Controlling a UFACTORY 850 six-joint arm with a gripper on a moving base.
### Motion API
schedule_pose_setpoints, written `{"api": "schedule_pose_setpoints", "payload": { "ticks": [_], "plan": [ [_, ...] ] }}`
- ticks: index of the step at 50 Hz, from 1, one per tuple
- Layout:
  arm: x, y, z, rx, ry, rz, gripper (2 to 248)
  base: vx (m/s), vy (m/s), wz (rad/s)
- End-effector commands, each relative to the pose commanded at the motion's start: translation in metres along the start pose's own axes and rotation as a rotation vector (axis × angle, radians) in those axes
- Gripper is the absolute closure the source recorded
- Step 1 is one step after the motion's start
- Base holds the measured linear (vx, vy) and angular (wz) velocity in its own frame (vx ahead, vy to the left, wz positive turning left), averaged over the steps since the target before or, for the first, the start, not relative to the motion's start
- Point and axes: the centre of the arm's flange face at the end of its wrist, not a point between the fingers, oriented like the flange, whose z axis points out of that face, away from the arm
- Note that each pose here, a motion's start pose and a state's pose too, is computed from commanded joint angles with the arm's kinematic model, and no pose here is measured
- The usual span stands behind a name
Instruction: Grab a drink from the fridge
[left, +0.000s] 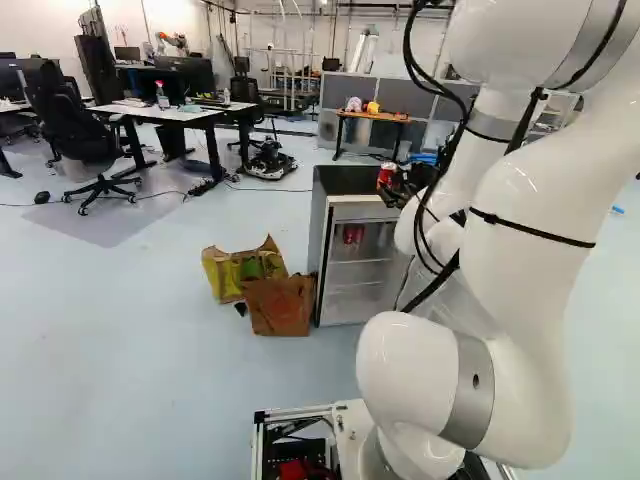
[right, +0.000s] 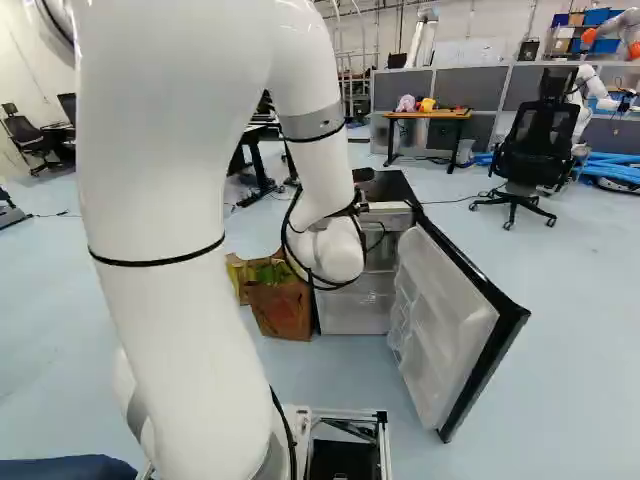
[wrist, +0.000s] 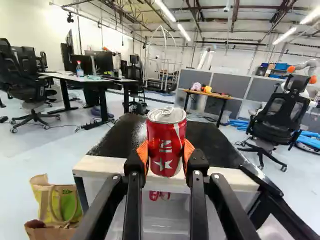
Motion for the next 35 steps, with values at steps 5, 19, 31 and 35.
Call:
{"api": "schedule_pose_setpoints", "payload": {
  "ticks": [5, 19, 31, 35],
  "plan": [
    [0.005, 0.003, 0.007, -0.007, 0.014, -0.005, 158, 0.000, 0.000, 0.000],
    [0.002, 0.009, 0.029, -0.021, 0.025, -0.003, 158, 0.000, 0.000, 0.000],
    [0.000, 0.012, 0.050, -0.029, 0.035, -0.002, 158, 0.000, 0.000, 0.000],
    [-0.001, 0.013, 0.057, -0.033, 0.033, -0.001, 158, 0.000, 0.000, 0.000]
  ]
}}
